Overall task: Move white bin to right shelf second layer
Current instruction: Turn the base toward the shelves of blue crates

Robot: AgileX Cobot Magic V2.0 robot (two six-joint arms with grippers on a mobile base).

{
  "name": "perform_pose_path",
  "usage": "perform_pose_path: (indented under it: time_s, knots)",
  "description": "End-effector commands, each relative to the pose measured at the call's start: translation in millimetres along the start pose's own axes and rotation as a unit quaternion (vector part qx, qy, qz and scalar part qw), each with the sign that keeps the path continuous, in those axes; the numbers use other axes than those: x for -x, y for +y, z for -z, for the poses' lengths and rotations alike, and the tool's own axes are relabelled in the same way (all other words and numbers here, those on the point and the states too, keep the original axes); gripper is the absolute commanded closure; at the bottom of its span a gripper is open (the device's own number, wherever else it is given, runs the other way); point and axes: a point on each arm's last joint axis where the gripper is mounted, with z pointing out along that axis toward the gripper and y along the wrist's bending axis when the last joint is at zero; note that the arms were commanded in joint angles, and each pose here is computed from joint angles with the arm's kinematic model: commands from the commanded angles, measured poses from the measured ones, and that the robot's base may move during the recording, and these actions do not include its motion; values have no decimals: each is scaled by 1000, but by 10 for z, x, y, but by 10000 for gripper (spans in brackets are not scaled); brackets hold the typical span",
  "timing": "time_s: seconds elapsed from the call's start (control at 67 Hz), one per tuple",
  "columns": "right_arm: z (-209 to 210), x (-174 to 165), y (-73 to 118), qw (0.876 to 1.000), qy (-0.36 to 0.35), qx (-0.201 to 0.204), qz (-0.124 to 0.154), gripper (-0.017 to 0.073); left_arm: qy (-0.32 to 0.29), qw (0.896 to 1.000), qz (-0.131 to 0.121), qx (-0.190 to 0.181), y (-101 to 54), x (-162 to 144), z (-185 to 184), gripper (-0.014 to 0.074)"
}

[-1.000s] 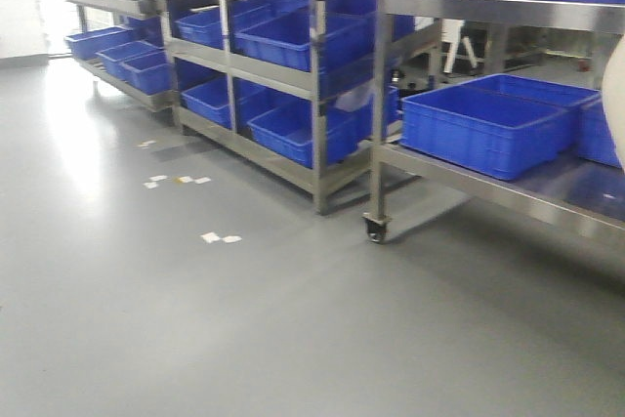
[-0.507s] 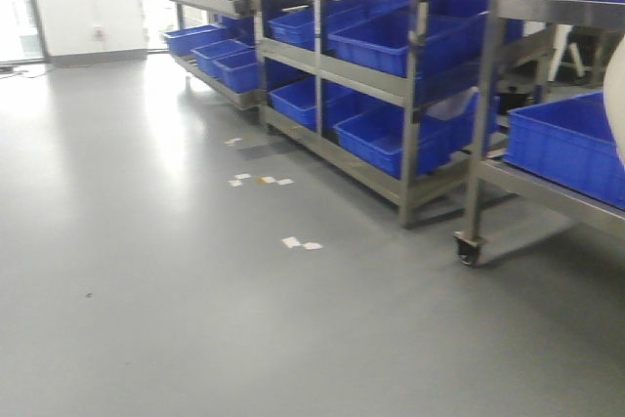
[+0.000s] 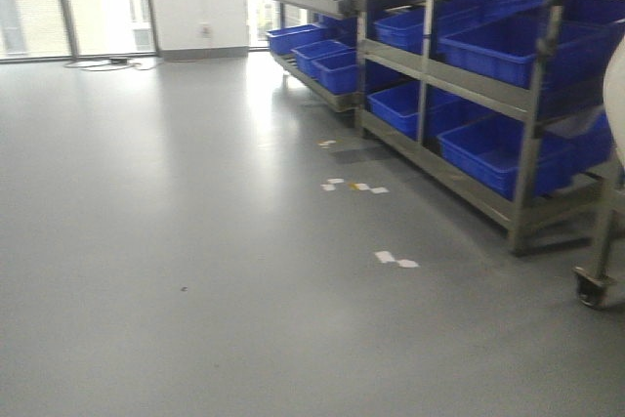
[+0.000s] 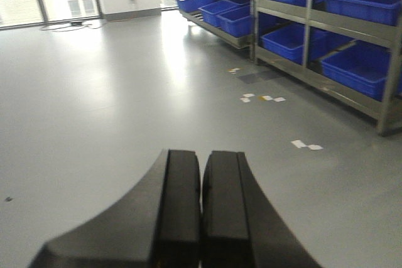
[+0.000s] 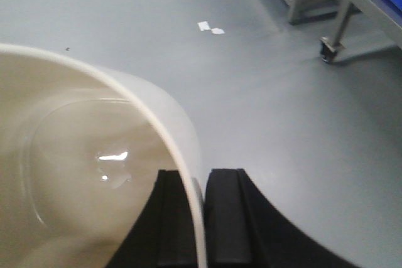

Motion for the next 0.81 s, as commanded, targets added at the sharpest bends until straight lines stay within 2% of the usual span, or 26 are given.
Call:
perform_pose_path:
  time_s: [0.0,0.791]
  knots:
    - [55,162,10,998,-59,4,-4,510,-32,999,2,-2,-6,-37,-10,509]
    - [55,162,10,998,-59,4,-4,510,-32,999,2,-4,-7,-37,-10,509]
